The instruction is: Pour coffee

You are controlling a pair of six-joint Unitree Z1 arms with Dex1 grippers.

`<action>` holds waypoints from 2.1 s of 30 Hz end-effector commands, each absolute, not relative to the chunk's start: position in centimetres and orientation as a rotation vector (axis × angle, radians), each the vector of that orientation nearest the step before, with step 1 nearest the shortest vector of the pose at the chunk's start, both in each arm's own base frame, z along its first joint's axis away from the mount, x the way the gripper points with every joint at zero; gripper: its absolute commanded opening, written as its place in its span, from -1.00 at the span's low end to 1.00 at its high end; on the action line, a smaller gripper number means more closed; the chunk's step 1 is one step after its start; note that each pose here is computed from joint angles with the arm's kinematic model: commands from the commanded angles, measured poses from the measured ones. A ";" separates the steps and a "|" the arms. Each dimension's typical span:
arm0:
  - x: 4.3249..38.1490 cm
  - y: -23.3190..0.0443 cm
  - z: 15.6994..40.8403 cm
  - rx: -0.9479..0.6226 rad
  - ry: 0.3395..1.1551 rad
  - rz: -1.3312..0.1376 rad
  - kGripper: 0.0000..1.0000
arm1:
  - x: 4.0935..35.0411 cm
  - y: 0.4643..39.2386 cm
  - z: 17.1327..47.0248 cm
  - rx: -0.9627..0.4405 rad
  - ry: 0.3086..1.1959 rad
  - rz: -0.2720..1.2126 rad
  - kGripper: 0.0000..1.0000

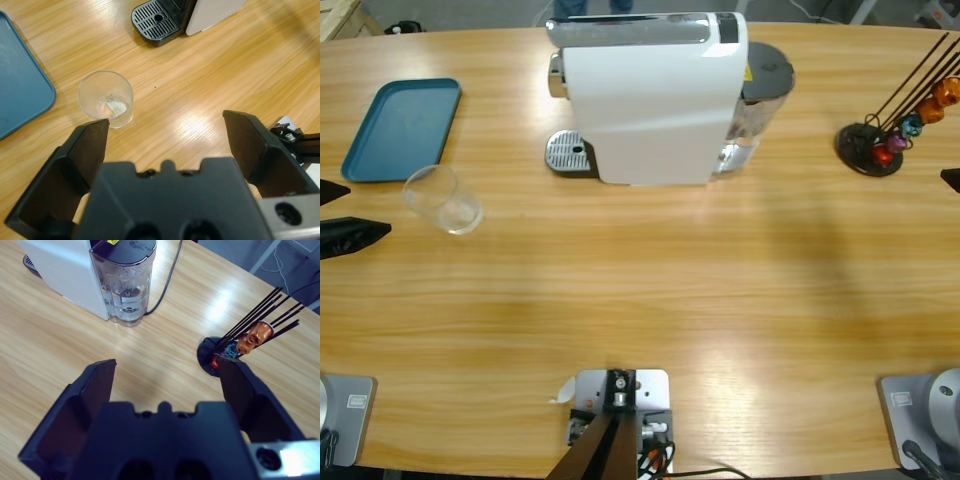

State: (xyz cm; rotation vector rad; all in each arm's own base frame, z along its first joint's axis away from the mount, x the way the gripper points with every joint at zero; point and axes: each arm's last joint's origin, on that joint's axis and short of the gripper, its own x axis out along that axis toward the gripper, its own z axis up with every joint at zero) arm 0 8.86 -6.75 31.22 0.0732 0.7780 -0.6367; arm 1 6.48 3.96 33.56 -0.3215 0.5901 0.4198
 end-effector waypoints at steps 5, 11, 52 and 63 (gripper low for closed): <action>8.4 -6.6 30.2 0.088 0.793 -0.657 0.97 | 6.9 4.1 32.7 -0.334 0.624 0.388 0.79; 11.5 -8.6 32.5 -0.006 0.688 -0.640 0.83 | 6.8 4.1 32.7 -0.331 0.622 0.390 0.79; 31.3 -21.1 32.2 -0.522 1.044 -0.565 -0.65 | 7.0 4.2 32.7 -0.338 0.631 0.388 0.78; 30.7 -20.5 33.5 -0.527 1.005 -0.581 -1.00 | 7.1 4.3 32.6 -0.339 0.632 0.386 0.78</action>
